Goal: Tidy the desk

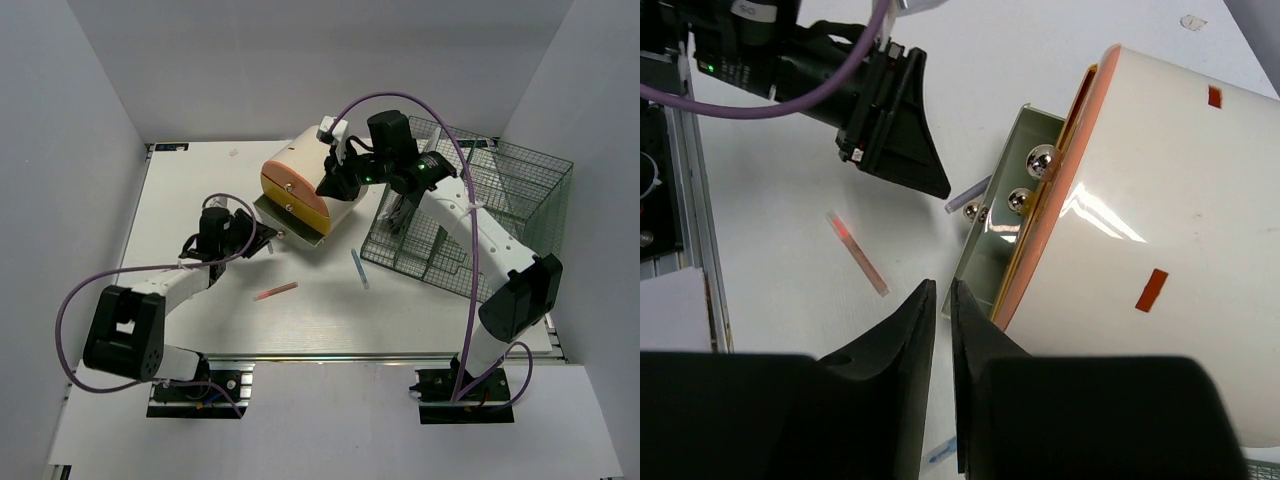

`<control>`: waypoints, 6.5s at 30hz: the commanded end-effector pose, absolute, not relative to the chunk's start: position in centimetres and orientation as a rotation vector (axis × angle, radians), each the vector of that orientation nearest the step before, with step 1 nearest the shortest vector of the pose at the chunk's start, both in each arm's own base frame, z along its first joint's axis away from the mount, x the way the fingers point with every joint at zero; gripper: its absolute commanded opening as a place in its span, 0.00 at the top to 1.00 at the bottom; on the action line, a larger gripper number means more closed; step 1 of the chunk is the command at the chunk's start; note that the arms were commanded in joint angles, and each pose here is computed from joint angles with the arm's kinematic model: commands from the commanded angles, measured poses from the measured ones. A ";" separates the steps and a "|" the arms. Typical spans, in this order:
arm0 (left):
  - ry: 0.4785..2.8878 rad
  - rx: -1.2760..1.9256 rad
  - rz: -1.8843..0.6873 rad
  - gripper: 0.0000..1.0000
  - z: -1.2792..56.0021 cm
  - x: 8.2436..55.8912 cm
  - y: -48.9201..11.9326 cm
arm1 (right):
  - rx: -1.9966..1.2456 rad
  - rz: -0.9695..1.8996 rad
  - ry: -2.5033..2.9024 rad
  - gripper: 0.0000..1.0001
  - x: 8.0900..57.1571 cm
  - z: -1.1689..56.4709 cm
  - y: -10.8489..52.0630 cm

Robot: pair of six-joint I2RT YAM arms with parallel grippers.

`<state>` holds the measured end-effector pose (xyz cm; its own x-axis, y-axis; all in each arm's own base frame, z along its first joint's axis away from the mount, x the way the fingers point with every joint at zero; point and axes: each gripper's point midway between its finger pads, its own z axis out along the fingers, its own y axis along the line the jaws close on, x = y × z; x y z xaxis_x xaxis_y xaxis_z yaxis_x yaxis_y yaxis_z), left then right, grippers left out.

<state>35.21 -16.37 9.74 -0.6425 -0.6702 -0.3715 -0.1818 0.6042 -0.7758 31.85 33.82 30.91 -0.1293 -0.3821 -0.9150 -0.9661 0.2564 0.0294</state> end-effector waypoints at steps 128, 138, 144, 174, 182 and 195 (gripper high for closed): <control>2.599 -0.048 -0.387 1.00 4.1 27.8 -14.3 | -1.231 0.840 1.579 0.83 30.4 32.9 31.8; 2.602 0.048 -0.429 1.00 4.5 28.0 -15.1 | -1.220 0.832 1.568 0.83 30.1 33.2 31.3; 2.607 0.044 -0.478 1.00 3.7 28.9 -15.9 | -1.209 0.830 1.567 0.83 30.0 33.3 31.1; 2.584 -0.307 -0.210 1.00 3.4 33.9 -12.3 | -1.209 0.820 1.556 0.83 29.9 33.5 30.9; 2.597 -0.353 -0.178 1.00 3.0 33.4 -10.6 | -1.210 0.821 1.554 0.83 29.7 33.5 30.8; 2.313 -0.295 -0.308 1.00 14.4 35.9 -11.0 | -1.208 0.823 1.551 0.83 29.7 33.3 30.7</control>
<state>34.47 -11.92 8.71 -0.7782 -0.2783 -0.5630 -0.1185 0.9454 -0.3036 30.10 30.92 31.04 -0.0974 -0.3540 -0.9302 -0.9585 0.2850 -0.0081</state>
